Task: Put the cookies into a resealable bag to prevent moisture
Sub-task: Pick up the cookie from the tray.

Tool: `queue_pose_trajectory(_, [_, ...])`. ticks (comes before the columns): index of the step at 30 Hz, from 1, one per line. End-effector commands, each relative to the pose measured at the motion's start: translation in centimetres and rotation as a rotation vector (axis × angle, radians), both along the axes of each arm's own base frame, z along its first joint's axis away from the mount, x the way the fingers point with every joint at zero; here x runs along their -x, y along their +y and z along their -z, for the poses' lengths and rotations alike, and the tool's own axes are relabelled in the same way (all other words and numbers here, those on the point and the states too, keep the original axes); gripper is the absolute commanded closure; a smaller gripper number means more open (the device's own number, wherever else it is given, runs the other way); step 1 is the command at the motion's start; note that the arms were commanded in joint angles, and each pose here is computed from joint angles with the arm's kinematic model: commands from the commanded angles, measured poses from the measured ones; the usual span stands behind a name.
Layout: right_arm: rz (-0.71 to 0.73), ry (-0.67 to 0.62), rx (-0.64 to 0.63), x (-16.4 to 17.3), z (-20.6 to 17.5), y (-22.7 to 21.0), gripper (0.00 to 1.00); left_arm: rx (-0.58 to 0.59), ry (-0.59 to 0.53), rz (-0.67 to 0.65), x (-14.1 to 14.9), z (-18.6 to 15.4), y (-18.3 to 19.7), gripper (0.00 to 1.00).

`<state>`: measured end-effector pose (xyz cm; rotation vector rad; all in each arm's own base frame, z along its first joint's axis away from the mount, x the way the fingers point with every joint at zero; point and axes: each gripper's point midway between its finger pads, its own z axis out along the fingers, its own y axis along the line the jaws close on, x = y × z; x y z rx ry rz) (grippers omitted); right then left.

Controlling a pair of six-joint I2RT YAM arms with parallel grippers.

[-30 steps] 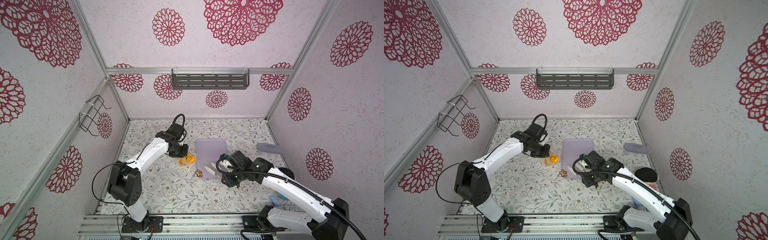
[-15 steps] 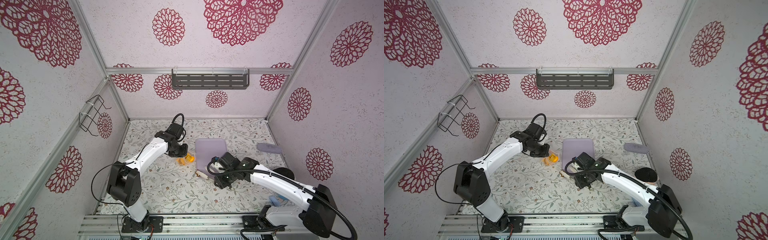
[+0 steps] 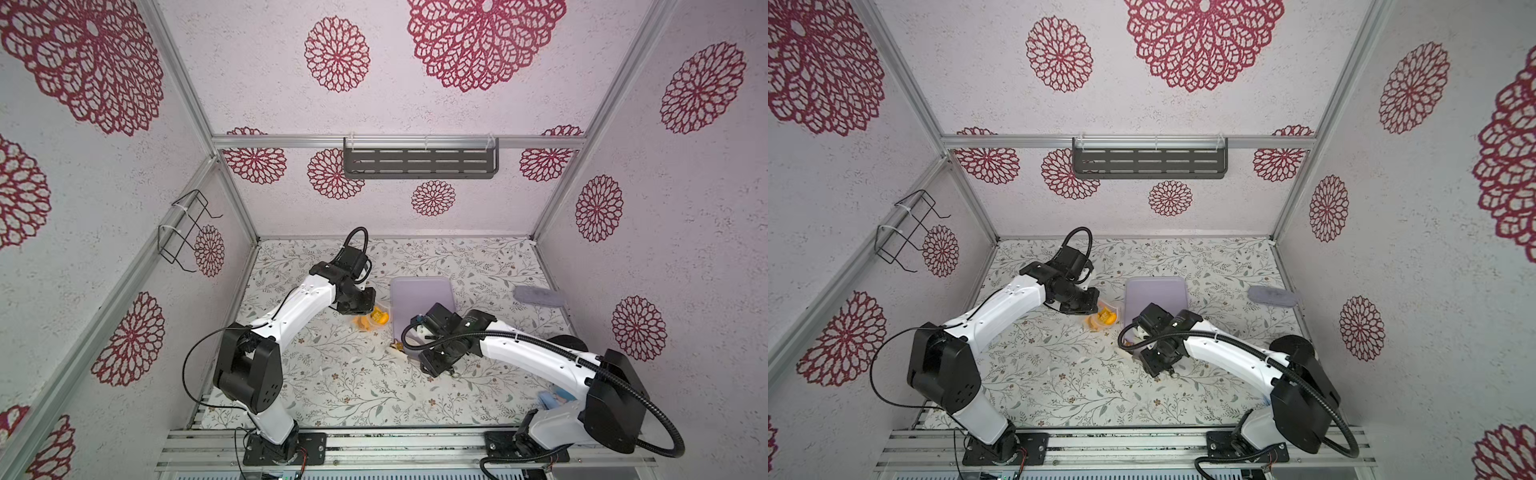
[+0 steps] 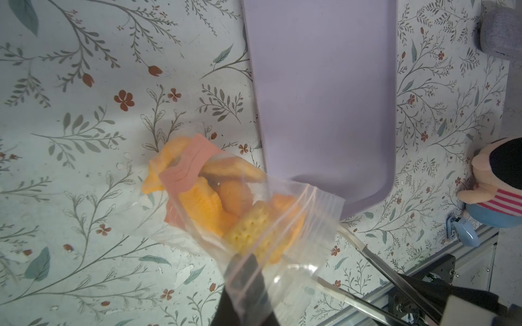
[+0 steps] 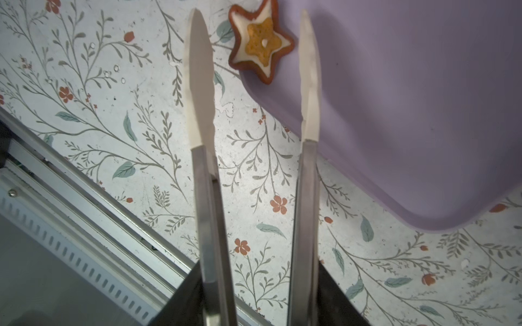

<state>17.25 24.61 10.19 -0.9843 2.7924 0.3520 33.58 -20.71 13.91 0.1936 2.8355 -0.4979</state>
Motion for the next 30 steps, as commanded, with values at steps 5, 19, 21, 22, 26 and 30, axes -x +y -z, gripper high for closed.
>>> queue_pose_trajectory(5, [-0.036, -0.044, 0.094, -0.6, -0.4, -0.3, 0.51, 0.027, -0.06, -0.002, -0.4, -1.8, 0.1, 1.0])
queue_pose_trajectory(19, [-0.004, -0.144, 0.055, -1.4, -4.4, -1.4, 0.65, 0.02, -0.054, -0.004, -0.4, -1.4, 0.3, 1.0])
queue_pose_trajectory(21, [0.012, -0.154, -0.01, -1.3, -5.4, -1.3, 0.64, 0.024, -0.053, -0.004, -0.4, -1.4, 0.2, 1.0])
queue_pose_trajectory(22, [0.017, -0.156, -0.048, -1.1, -5.8, -1.3, 0.64, 0.029, -0.054, -0.003, -0.4, -1.4, 0.2, 1.0])
queue_pose_trajectory(26, [0.076, -0.216, -0.13, -1.9, -8.7, -2.2, 0.65, 0.048, -0.05, 0.003, -0.5, -1.5, -0.2, 1.0])
queue_pose_trajectory(30, [0.046, -0.277, -0.302, -2.3, -13.4, 0.0, 0.65, 0.056, -0.051, 0.006, -0.6, -1.6, -0.4, 1.0])
